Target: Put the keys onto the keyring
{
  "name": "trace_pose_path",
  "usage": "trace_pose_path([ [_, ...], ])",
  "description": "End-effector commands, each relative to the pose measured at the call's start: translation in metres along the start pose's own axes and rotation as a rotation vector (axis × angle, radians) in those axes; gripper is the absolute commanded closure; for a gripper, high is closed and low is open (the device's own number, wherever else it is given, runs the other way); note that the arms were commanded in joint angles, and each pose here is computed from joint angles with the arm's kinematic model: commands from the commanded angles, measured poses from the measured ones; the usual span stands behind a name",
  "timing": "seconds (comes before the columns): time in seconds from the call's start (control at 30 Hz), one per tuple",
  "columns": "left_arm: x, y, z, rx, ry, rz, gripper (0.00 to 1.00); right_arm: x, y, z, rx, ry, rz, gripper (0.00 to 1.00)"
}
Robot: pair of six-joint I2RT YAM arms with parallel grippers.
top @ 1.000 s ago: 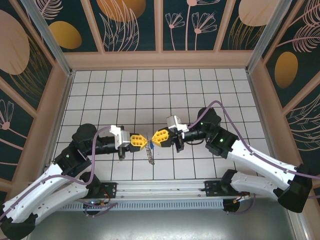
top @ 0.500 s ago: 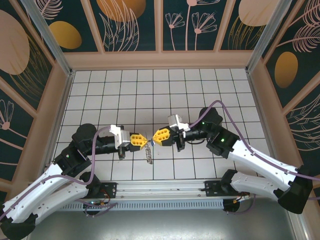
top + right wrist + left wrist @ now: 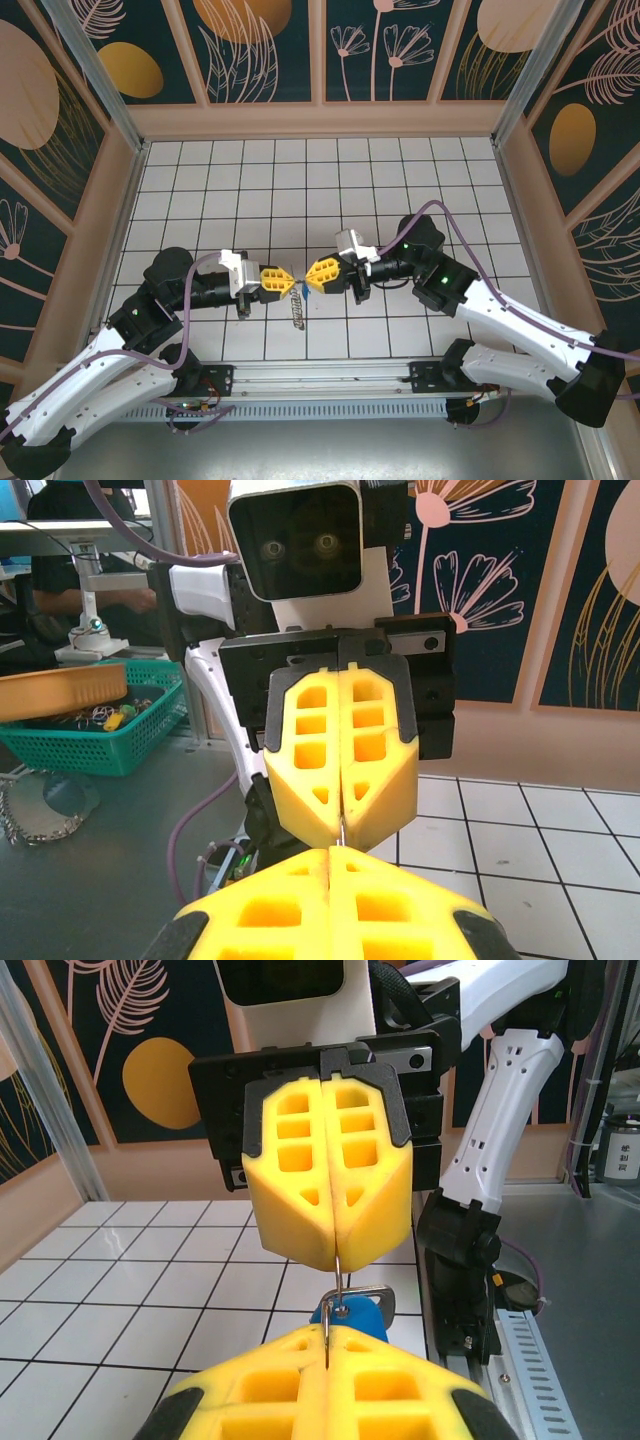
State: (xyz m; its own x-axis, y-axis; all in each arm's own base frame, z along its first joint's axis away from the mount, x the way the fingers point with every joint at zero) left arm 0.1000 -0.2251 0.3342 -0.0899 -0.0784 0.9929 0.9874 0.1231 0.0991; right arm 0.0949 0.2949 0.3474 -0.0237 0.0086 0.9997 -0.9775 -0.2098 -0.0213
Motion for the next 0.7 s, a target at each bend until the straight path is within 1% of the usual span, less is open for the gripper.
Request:
trace_pose_path([
  [0.0,0.018,0.000,0.005,0.010,-0.048,-0.051,1.00,0.014,0.000,0.000,0.012,-0.028,0.021,1.00],
  [0.37,0.019,-0.001,0.005,0.009,-0.050,-0.052,1.00,0.019,-0.010,0.010,-0.049,-0.056,0.006,1.00],
  [0.67,0.019,0.000,0.005,0.015,-0.051,-0.054,1.00,0.018,-0.008,0.007,-0.007,-0.049,-0.010,1.00],
])
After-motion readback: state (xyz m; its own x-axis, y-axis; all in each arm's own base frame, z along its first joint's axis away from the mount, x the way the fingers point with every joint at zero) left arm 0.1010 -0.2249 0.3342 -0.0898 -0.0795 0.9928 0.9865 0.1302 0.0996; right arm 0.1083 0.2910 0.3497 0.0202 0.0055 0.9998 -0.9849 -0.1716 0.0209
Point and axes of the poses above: each hand's point on the last joint's axis, 136 mm out from that joint toward the fingers, its own z axis back along the fingers, its own y axis along the line the jaws close on, x = y × z, the point moved 3 cm from there along z, back along the fingers, and after that the axes turned 1 degree about -z, right-handed, at the moved point
